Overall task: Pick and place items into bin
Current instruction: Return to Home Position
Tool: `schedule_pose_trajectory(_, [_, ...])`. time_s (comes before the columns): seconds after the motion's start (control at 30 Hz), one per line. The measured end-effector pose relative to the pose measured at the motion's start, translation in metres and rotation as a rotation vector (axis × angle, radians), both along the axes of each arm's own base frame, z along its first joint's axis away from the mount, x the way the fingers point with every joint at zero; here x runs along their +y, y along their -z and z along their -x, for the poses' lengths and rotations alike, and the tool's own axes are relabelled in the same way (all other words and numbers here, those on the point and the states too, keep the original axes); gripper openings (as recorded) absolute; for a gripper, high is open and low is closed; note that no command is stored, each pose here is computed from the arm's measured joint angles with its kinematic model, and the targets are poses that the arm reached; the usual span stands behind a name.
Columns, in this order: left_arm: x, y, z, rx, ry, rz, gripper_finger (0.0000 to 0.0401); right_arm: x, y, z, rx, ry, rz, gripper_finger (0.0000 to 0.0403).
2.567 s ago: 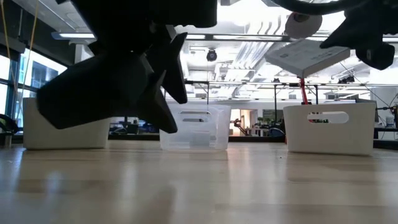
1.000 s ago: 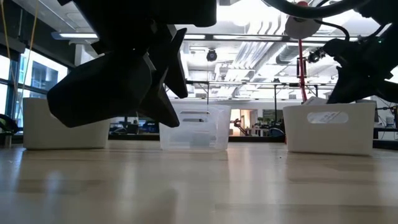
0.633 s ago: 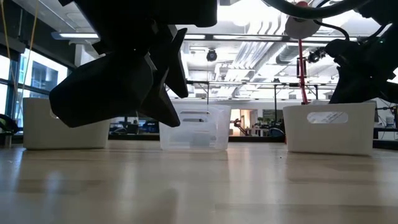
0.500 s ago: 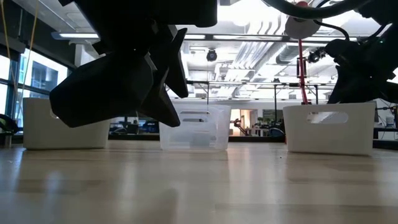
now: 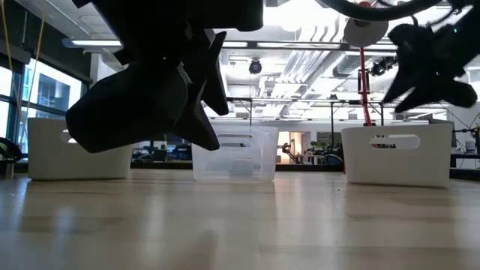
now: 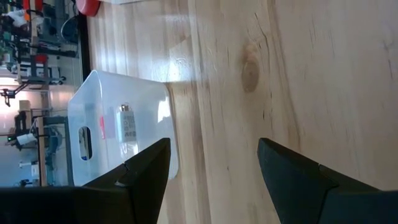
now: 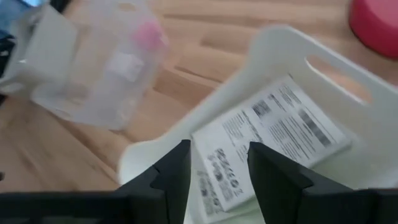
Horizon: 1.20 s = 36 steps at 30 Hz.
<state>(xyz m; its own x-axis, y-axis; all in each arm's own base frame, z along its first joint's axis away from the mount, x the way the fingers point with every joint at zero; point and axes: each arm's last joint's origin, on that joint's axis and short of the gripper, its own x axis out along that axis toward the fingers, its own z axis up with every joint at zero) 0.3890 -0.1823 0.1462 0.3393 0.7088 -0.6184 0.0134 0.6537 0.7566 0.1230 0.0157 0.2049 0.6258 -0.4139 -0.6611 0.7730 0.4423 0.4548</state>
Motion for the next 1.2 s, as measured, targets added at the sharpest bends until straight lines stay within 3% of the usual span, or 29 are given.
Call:
schedule_pose_trajectory(0.17, [0.001, 0.000, 0.000, 0.032, 0.030, -0.025, 0.0232, 0.002, -0.023, -0.006, -0.039, -0.095, 0.094, 0.0145])
schedule_pose_trajectory(0.3, [0.004, -0.001, -0.002, 0.114, 0.096, -0.080, 0.0232, 0.007, -0.041, -0.012, -0.100, -0.167, 0.246, 0.0148])
schedule_pose_trajectory(0.47, [0.010, -0.005, -0.004, 0.205, 0.165, -0.208, 0.0232, 0.022, -0.056, -0.018, -0.155, -0.374, 0.456, 0.0148])
schedule_pose_trajectory(0.67, [0.007, -0.031, -0.016, -0.051, 0.074, -0.291, 0.0232, 0.044, -0.063, -0.022, -0.135, -0.642, 0.734, 0.0146])
schedule_pose_trajectory(0.8, [0.014, -0.068, -0.018, -0.244, 0.000, -0.352, 0.0232, 0.057, -0.062, -0.026, -0.094, -0.777, 0.913, 0.0145])
schedule_pose_trajectory(0.9, [0.026, -0.092, -0.012, -0.325, -0.050, -0.355, 0.0232, 0.061, -0.068, -0.030, -0.136, -0.818, 0.981, 0.0140])
schedule_pose_trajectory(1.07, [0.039, -0.122, -0.006, -0.403, -0.087, -0.358, 0.0232, 0.063, -0.074, -0.035, -0.267, -1.034, 1.024, 0.0133])
schedule_pose_trajectory(1.2, [0.040, -0.132, -0.018, -0.471, -0.100, -0.379, 0.0232, 0.060, -0.078, -0.038, -0.322, -1.074, 1.076, 0.0129])
